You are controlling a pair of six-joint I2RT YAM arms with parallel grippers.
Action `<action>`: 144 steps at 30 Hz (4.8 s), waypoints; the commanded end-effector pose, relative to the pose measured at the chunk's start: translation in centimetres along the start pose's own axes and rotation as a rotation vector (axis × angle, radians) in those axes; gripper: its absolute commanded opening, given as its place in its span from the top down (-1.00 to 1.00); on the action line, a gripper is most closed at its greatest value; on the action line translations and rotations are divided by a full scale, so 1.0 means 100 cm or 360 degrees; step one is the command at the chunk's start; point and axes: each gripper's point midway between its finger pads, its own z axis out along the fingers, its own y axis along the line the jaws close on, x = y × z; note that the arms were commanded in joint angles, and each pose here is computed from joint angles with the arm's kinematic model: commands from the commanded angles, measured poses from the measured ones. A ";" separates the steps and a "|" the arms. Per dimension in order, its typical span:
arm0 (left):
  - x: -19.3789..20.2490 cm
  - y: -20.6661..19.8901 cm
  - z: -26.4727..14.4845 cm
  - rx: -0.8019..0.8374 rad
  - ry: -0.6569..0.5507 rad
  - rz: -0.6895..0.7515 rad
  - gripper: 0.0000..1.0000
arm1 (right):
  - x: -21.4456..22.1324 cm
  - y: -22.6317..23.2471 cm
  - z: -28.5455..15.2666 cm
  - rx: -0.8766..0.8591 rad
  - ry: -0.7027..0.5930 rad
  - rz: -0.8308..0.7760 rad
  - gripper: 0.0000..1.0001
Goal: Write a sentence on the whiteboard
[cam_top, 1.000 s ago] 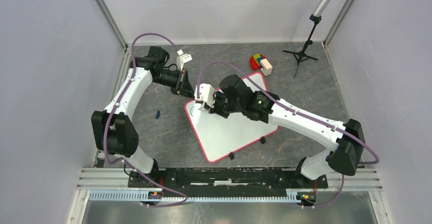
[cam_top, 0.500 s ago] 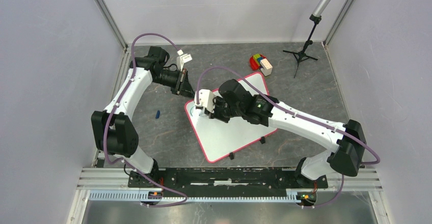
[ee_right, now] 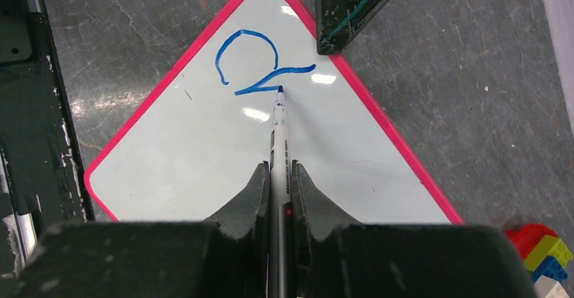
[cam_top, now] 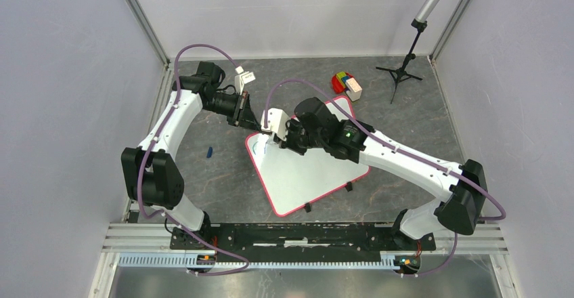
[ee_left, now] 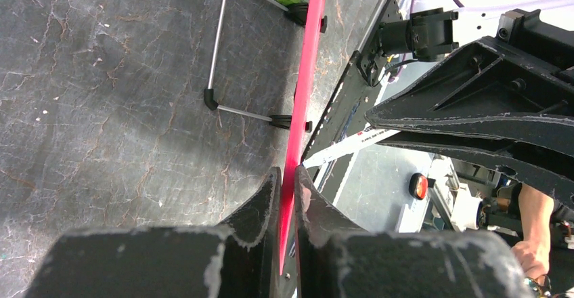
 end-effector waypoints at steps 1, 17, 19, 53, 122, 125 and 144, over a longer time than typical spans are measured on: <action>-0.003 -0.013 -0.004 0.0055 -0.0035 0.0074 0.95 | -0.018 -0.014 -0.004 0.0067 -0.0069 0.0003 1.00; -0.002 -0.012 -0.004 0.0046 -0.0029 0.0074 0.95 | 0.010 0.007 -0.004 -0.0047 0.0007 0.0026 1.00; -0.002 -0.012 -0.004 0.0047 -0.0031 0.0081 0.95 | 0.011 0.012 -0.004 -0.0069 0.0007 0.0022 1.00; 0.002 -0.007 0.014 0.0040 0.0153 0.0214 0.95 | -0.009 0.000 -0.030 -0.0071 -0.0106 -0.0023 1.00; 0.006 -0.009 0.015 0.0038 0.0167 0.0223 0.95 | 0.017 -0.006 -0.007 -0.0070 0.0025 0.0014 1.00; 0.007 -0.009 0.016 0.0039 0.0170 0.0220 0.95 | 0.022 -0.002 -0.009 -0.0080 0.0032 0.0021 1.00; 0.006 -0.011 0.015 0.0039 0.0164 0.0221 0.95 | 0.025 -0.011 -0.026 0.0003 0.0065 -0.0002 1.00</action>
